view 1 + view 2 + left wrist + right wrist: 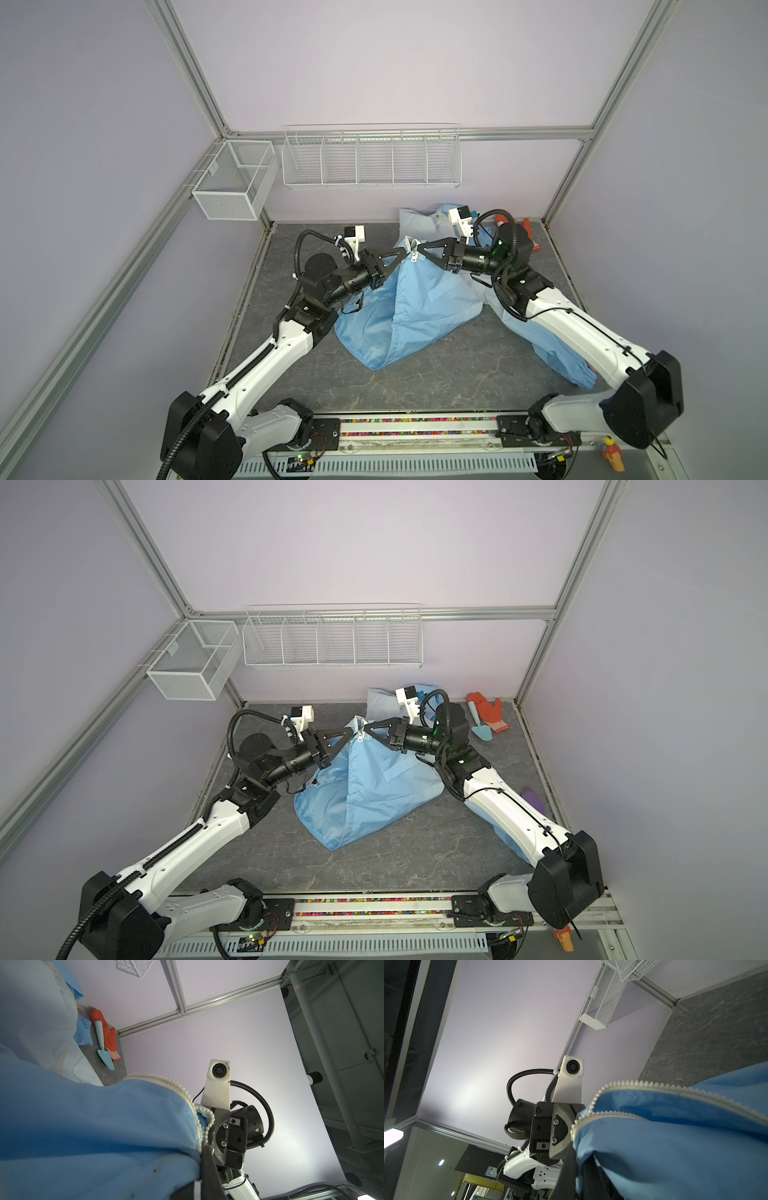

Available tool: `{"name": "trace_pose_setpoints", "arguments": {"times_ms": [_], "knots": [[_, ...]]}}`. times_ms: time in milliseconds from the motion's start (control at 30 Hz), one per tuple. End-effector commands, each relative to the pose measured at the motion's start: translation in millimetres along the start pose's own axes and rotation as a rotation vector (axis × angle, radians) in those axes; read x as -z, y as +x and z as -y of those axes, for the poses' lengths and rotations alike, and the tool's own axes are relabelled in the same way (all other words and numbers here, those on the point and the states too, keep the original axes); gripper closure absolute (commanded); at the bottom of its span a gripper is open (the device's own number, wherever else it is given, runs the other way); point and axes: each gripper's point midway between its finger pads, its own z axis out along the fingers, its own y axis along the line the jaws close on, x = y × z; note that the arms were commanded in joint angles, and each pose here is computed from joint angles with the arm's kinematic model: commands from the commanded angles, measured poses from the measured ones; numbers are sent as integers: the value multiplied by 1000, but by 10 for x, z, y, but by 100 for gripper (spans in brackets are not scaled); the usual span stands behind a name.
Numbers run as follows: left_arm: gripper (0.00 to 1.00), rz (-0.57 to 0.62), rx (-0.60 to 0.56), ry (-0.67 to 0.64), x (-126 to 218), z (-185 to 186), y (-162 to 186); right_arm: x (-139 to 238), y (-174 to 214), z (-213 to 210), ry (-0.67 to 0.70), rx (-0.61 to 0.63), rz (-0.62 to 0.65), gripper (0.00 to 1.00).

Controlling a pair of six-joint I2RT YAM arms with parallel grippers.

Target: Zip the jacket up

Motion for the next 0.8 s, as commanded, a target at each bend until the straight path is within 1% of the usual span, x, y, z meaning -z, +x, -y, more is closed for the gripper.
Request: {"name": "trace_pose_setpoints", "arguments": {"times_ms": [0, 267, 767], "knots": [[100, 21, -57, 59, 11, 260, -79, 2, -30, -253, -57, 46, 1, 94], [100, 32, -58, 61, -1, 257, -105, -12, 25, -212, -40, 42, -13, 94], [100, -2, -42, 45, 19, 186, -17, -54, -81, -221, -53, 29, 20, 94]]}}
